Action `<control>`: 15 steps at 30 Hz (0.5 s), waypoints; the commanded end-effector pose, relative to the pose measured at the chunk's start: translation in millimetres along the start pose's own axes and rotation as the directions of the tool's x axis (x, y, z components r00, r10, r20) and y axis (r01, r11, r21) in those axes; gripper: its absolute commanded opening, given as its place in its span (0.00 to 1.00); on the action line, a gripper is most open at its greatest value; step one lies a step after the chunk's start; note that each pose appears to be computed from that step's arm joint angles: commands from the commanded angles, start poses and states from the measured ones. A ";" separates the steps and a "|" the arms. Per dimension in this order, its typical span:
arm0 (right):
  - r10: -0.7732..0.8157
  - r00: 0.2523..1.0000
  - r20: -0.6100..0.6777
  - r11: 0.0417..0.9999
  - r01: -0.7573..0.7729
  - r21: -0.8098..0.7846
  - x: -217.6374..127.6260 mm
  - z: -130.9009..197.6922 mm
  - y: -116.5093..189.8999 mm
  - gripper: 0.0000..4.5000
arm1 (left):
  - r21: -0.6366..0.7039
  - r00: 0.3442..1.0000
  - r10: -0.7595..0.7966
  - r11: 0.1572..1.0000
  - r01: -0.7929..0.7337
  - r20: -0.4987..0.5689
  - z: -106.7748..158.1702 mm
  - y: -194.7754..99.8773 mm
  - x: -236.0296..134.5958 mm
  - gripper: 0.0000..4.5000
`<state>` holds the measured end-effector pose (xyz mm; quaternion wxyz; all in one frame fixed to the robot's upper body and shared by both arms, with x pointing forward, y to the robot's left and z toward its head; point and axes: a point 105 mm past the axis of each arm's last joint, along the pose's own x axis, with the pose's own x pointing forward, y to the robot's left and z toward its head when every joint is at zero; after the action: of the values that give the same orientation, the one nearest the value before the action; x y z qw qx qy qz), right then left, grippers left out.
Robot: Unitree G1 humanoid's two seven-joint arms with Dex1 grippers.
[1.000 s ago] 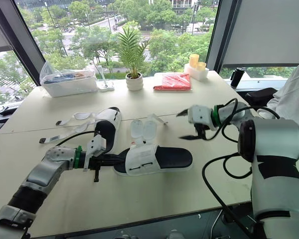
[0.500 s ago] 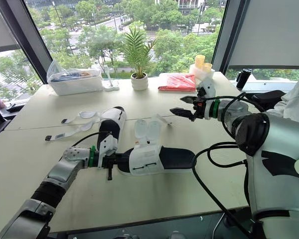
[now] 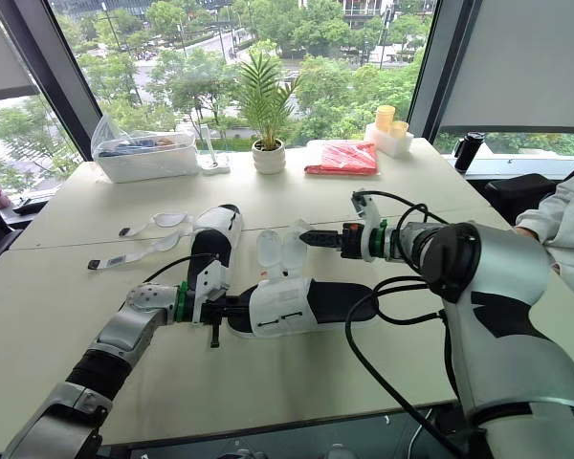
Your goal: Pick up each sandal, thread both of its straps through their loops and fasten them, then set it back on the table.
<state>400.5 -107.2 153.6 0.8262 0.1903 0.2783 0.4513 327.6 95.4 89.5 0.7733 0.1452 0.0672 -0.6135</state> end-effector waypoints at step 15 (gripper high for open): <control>0.104 0.976 0.190 0.992 -0.115 0.046 45.6 45.6 29.2 1.00 | 0.026 1.000 -0.019 0.999 0.019 -0.020 2.2 -7.7 2.3 0.01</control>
<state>425.4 -58.6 165.9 0.8149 0.2585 0.2414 0.4592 324.5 92.2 93.4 0.7701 0.1556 0.0628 -0.6155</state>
